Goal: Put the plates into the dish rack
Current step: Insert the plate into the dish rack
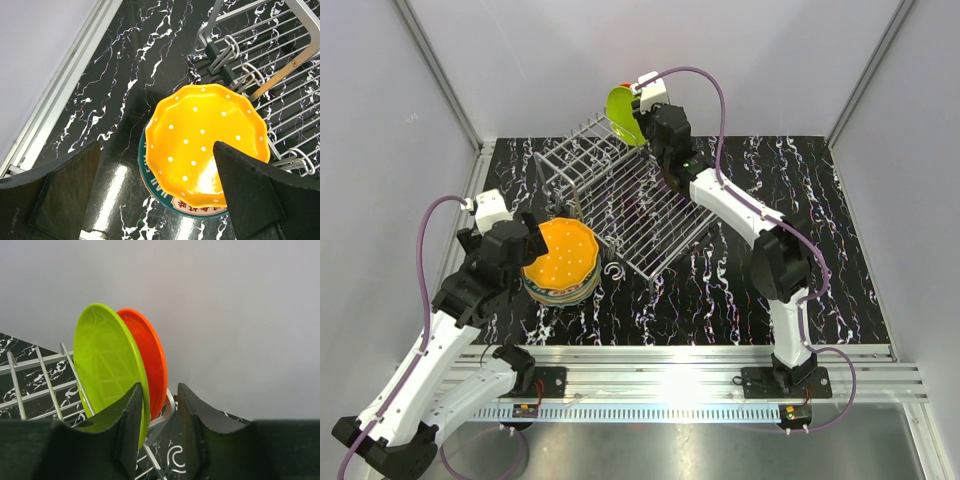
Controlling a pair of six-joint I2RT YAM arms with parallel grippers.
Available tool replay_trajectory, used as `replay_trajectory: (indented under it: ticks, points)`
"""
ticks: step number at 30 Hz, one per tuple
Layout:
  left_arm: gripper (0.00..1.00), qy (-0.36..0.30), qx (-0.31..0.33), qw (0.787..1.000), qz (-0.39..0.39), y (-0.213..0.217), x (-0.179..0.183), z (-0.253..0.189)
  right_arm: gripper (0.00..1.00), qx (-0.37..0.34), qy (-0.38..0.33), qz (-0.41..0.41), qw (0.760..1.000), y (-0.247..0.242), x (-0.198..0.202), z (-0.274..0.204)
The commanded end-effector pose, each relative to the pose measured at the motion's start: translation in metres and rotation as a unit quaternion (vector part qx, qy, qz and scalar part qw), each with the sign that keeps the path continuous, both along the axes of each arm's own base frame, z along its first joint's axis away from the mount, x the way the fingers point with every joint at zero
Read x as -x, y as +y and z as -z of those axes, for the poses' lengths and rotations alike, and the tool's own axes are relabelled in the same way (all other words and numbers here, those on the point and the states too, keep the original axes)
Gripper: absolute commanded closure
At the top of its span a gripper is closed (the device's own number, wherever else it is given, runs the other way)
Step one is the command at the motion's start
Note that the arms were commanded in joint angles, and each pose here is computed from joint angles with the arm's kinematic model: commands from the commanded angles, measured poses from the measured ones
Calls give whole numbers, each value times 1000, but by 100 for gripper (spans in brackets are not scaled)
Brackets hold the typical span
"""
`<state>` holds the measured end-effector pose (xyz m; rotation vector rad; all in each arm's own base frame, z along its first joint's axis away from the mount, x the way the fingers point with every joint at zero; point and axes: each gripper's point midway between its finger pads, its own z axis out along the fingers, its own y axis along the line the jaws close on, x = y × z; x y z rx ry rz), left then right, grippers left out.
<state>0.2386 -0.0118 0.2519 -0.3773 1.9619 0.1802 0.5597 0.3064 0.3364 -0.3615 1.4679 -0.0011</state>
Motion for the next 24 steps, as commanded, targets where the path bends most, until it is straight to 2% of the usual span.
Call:
replay_trajectory:
  ticks: [1,7,14,17,24]
  points:
    - [1,-22,4,1000,-16,4,-3,-10,58,-17,-21,-1,1000,-1,-1,-23]
    - [1,-23,5,1000,-17,4,-2,-11,55,-22,-23,-4,999,-4,5,-31]
    - [1,-24,5,1000,-18,4,-2,-11,36,-36,-29,-17,999,-6,15,-50]
    - [1,-24,5,1000,-18,4,-2,-11,32,-42,-27,-25,998,-4,19,-54]
    - [1,-25,6,999,-19,4,-2,-11,32,-60,-22,-39,997,-5,32,-66]
